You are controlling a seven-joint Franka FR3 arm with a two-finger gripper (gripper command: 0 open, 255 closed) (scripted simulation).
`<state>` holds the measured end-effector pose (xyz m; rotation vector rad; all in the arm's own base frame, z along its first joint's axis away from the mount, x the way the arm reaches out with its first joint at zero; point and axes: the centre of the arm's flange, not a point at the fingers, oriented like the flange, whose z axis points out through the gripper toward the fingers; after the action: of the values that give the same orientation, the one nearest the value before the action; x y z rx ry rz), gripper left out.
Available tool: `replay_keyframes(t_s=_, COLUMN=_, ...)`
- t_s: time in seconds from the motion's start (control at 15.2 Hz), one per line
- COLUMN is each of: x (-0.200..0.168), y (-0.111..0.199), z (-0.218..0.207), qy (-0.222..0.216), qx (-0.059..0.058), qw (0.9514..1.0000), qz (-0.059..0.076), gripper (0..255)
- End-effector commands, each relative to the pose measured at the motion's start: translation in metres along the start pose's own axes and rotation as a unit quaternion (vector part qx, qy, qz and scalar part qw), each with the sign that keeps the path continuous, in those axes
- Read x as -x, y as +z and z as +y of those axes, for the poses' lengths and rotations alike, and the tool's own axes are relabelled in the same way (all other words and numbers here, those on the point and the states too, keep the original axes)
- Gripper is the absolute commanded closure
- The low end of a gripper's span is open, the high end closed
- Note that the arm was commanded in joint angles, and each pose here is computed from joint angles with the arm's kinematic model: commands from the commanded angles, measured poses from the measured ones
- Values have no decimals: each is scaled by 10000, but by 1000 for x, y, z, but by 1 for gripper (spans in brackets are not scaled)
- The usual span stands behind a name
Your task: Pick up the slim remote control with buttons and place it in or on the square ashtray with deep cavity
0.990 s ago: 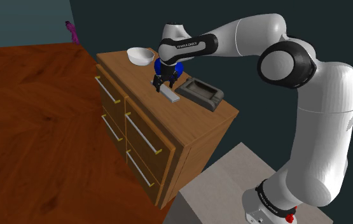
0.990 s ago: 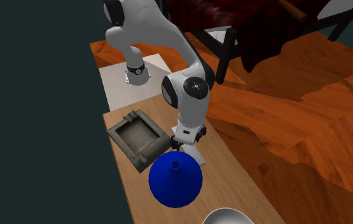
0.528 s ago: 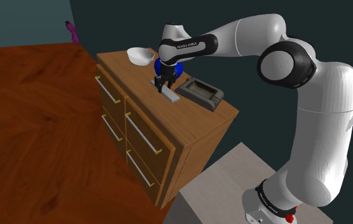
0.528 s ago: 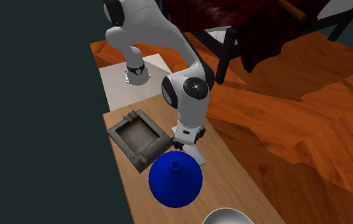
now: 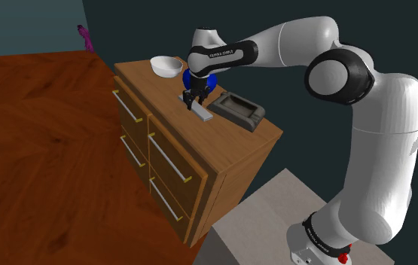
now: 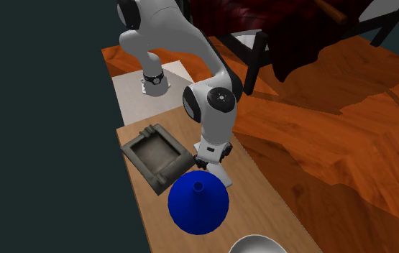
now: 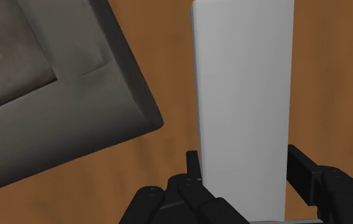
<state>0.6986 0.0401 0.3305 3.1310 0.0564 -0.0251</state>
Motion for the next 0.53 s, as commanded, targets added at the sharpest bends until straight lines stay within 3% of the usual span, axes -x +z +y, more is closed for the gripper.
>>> replay_keyframes(t_s=0.0, x=0, y=0, z=0, qy=1, qx=0, qw=10000, qz=0, gripper=255)
replay_keyframes(t_s=0.46, x=1, y=-37, z=0, qy=1, qx=0, qw=10000, qz=0, gripper=255)
